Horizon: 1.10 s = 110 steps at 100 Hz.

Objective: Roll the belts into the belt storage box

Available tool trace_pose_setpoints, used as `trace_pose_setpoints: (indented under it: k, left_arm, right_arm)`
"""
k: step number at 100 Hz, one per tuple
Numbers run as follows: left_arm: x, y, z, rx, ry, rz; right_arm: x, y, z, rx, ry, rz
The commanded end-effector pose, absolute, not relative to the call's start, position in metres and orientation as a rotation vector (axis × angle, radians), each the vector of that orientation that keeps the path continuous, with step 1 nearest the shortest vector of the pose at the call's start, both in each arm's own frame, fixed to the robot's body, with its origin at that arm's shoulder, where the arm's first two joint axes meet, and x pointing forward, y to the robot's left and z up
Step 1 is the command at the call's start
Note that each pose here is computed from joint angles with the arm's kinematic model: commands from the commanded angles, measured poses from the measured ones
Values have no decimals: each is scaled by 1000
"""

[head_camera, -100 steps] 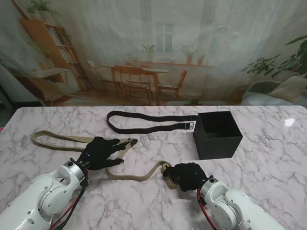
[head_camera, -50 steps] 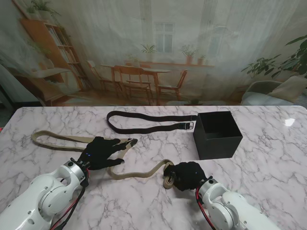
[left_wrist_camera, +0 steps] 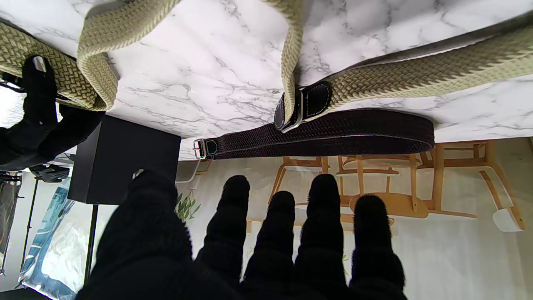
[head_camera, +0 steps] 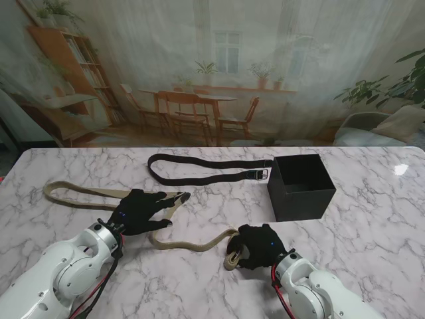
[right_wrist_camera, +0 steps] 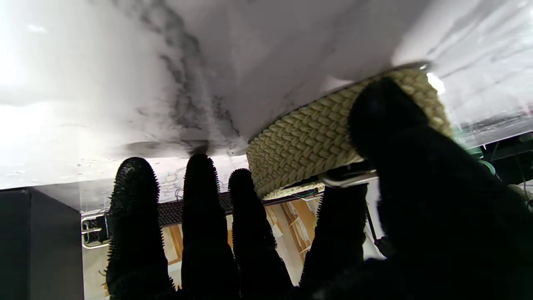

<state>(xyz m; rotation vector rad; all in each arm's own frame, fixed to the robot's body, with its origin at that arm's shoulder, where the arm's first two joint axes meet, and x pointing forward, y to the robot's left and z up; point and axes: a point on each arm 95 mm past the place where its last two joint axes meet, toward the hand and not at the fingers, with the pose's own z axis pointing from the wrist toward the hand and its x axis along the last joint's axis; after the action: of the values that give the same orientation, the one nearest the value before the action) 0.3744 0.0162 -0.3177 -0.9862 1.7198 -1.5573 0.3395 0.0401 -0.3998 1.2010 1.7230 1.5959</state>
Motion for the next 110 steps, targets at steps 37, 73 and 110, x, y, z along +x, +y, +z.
trace_pose_setpoints:
  k: [37,73,110]
  left_arm:
    - [375,16,-321,-991,1735,-1552]
    - [375,16,-321,-992,1735,-1554]
    - [375,16,-322,-992,1735,-1557]
  right_arm:
    - [331,37,-416,1233,1709,1562]
    - [335,36,-417,1247,1676,1547]
    - [337,31,-419,1184,1665,1545]
